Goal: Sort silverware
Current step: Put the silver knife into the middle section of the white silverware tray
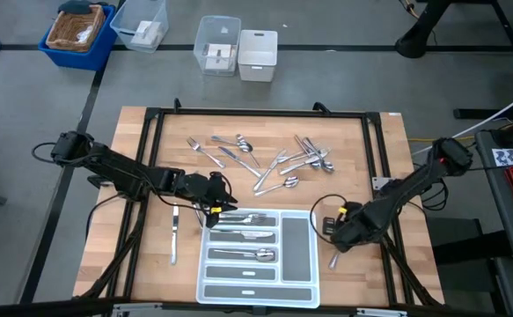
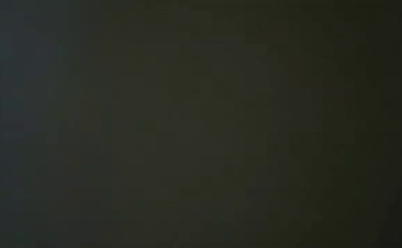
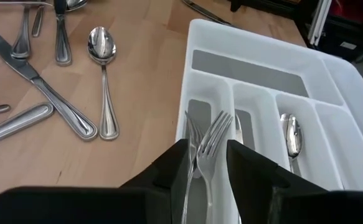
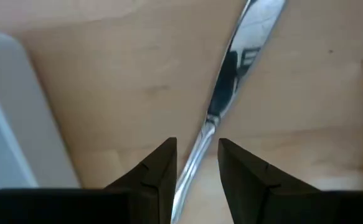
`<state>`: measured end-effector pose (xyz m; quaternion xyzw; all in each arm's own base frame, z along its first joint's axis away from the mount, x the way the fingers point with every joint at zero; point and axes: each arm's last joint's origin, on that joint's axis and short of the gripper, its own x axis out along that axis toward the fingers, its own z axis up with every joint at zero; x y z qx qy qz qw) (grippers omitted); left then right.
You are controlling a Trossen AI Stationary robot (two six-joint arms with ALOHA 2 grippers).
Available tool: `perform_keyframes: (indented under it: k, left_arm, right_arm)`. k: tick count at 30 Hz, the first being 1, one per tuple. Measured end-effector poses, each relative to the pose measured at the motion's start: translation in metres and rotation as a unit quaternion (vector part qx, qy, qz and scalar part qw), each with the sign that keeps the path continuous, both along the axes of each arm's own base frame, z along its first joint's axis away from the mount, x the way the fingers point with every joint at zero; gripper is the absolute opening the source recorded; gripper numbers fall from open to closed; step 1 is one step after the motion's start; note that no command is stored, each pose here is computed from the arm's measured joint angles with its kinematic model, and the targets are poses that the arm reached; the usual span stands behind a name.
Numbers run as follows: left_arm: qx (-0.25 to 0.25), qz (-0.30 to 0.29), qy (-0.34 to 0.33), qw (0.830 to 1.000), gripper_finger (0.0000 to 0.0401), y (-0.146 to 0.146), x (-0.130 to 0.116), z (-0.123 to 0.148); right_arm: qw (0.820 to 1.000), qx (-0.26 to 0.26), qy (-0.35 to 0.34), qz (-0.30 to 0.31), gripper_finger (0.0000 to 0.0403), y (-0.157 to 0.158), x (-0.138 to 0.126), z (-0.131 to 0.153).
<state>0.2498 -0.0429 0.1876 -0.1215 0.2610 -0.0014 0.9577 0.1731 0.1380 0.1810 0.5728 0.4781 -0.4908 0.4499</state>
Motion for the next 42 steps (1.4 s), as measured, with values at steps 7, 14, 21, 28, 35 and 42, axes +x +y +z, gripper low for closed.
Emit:
perform_keyframes:
  k: [7, 14, 21, 28, 35, 42]
  left_arm:
    - [-0.006, 0.003, 0.001, 1.0, 0.01, 0.0, 0.0, 0.0]
    - [-0.007, 0.004, 0.001, 1.0, 0.01, 0.0, 0.0, 0.0]
    - [-0.007, 0.004, 0.001, 1.0, 0.01, 0.0, 0.0, 0.0]
    - [-0.007, 0.004, 0.001, 1.0, 0.01, 0.0, 0.0, 0.0]
    - [-0.007, 0.004, 0.0, 1.0, 0.01, 0.0, 0.0, 0.0]
    - [-0.007, 0.004, 0.0, 1.0, 0.01, 0.0, 0.0, 0.0]
  right_arm:
    - [1.0, -0.005, 0.027, 0.003, 0.012, 0.007, 0.008, -0.019]
    - [0.999, -0.02, 0.045, 0.013, 0.012, 0.009, 0.01, -0.029]
    - [0.998, -0.009, 0.05, 0.023, 0.012, 0.014, 0.008, -0.031]
    - [0.997, -0.014, 0.05, 0.052, 0.012, 0.025, 0.001, -0.034]
    - [0.998, -0.021, 0.034, 0.049, 0.012, 0.029, 0.008, -0.043]
    - [0.997, -0.038, 0.042, 0.049, 0.0111, 0.029, 0.008, -0.049]
